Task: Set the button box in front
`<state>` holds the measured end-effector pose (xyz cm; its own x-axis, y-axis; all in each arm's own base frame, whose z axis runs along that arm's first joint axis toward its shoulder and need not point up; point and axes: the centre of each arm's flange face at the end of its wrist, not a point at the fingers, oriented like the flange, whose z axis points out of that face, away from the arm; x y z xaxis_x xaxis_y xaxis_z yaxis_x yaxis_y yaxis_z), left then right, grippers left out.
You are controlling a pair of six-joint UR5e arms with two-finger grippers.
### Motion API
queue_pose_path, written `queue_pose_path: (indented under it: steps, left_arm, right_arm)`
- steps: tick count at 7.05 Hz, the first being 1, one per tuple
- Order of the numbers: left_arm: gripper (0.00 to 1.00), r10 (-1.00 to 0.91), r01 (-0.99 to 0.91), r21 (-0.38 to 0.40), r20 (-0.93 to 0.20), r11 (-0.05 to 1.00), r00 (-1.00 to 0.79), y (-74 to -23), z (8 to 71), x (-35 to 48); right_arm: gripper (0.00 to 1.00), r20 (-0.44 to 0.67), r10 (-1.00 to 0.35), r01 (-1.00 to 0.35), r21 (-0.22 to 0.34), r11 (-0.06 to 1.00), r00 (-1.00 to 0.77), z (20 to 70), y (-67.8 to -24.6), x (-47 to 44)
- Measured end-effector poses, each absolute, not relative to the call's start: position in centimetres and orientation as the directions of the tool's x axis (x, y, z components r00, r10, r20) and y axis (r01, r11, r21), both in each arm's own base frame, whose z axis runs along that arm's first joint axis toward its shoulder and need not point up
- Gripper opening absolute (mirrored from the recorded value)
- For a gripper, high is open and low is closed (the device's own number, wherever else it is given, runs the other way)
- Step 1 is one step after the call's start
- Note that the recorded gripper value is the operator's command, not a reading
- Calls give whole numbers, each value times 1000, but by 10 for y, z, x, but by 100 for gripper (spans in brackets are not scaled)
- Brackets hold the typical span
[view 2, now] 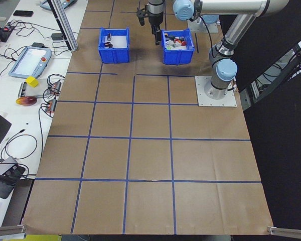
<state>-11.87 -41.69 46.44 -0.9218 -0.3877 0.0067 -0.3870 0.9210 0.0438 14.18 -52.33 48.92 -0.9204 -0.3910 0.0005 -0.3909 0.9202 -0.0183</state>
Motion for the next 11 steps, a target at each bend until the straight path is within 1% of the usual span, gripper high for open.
queue_pose_path:
  steps: [1,2,3,4,5,7,9,11]
  left_arm:
    - [99,-545,-545,49,-3,837,-838,-402,460,-121]
    - [99,-683,-683,53,-15,729,-730,-382,452,-125]
    - [99,-804,-802,70,-17,593,-595,-358,442,-133]
    - [98,-881,-877,99,-15,470,-474,-339,436,-144]
    - [98,-929,-924,114,-24,364,-369,-323,434,-160]
    - [98,-968,-965,108,-58,238,-246,-293,431,-202]
    - [98,-987,-990,87,-111,110,-120,-264,413,-234]
    - [98,-993,-998,69,-119,2,-10,-245,393,-256]
  right_arm:
    - [100,0,-495,-495,-21,869,-869,482,-532,145]
    - [100,1,-598,-598,-23,801,-801,477,-540,155]
    - [100,3,-701,-701,-22,713,-713,472,-554,174]
    - [100,6,-777,-777,-18,630,-630,467,-567,200]
    - [100,8,-847,-847,-13,531,-531,460,-582,235]
    - [100,6,-937,-937,-6,350,-350,443,-601,302]
    - [100,-6,-978,-978,3,208,-208,419,-603,354]
    - [100,-36,-997,-998,20,62,-62,391,-596,387]
